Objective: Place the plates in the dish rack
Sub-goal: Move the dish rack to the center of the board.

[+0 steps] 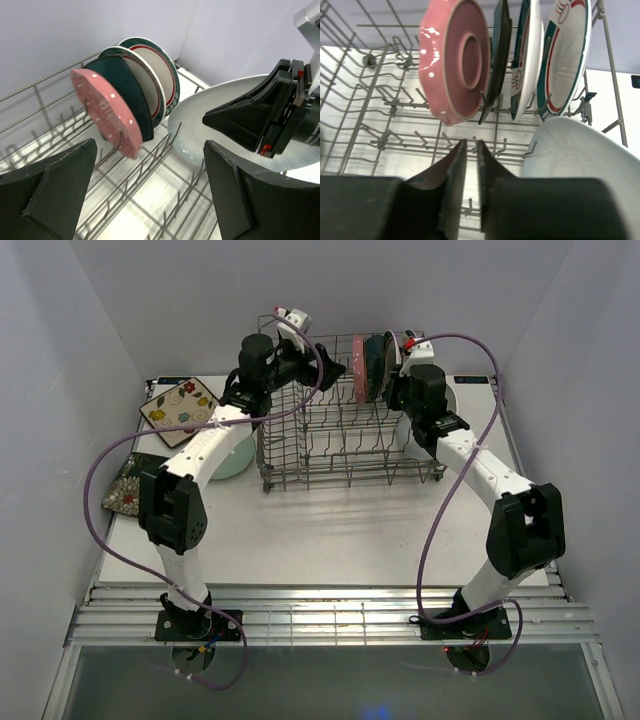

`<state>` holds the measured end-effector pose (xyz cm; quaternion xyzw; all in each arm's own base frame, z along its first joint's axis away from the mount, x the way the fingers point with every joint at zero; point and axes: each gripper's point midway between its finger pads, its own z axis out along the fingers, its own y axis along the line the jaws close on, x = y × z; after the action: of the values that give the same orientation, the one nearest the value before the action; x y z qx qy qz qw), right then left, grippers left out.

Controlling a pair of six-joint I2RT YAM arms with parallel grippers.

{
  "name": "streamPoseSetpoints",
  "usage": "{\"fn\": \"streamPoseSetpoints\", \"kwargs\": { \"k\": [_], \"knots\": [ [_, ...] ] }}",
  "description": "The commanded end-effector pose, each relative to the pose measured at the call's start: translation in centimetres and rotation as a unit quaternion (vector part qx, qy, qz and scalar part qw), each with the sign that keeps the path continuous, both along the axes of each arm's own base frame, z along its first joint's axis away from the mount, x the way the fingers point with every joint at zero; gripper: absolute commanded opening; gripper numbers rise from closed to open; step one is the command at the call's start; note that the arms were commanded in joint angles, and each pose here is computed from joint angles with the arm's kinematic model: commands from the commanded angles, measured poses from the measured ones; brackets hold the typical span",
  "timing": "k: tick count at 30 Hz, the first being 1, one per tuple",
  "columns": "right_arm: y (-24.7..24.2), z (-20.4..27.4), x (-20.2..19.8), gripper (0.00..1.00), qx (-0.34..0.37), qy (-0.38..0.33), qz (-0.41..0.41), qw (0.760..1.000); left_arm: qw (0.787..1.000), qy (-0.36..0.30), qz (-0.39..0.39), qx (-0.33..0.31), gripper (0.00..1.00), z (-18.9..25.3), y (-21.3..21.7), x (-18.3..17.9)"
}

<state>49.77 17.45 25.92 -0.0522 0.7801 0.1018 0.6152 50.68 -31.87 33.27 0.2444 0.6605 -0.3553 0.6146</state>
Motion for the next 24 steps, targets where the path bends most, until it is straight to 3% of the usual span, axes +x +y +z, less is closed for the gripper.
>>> {"fn": "streamPoseSetpoints", "kwargs": {
  "k": [1,6,9,15,16,24],
  "knots": [
    [0.6,2.2,-1.6,0.23,0.013,-0.013,0.036,0.999,0.998,-0.012,0.041,0.037,0.98,4.4,3.5,-2.6],
    [1.8,2.2,-4.4,0.4,0.016,0.001,0.094,0.995,0.984,-0.034,0.134,0.113,0.98,3.6,8.6,-3.8],
    [2.4,2.0,-6.6,0.61,0.014,0.008,0.128,0.992,0.972,-0.032,0.181,0.149,0.98,3.1,11.8,-4.8],
    [2.6,1.4,-11.6,0.84,0.004,-0.005,0.177,0.984,0.96,-0.008,0.232,0.155,0.98,2.1,17.2,-5.8],
    [2.7,1.4,-12.2,0.97,0.003,-0.011,0.187,0.982,0.96,0.001,0.234,0.152,0.98,2.0,17.9,-5.7],
    [3.3,1.5,-17.0,0.96,-0.009,-0.021,0.244,0.97,0.952,0.058,0.248,0.171,0.98,-0.7,19.4,-5.1]
  ]
}}
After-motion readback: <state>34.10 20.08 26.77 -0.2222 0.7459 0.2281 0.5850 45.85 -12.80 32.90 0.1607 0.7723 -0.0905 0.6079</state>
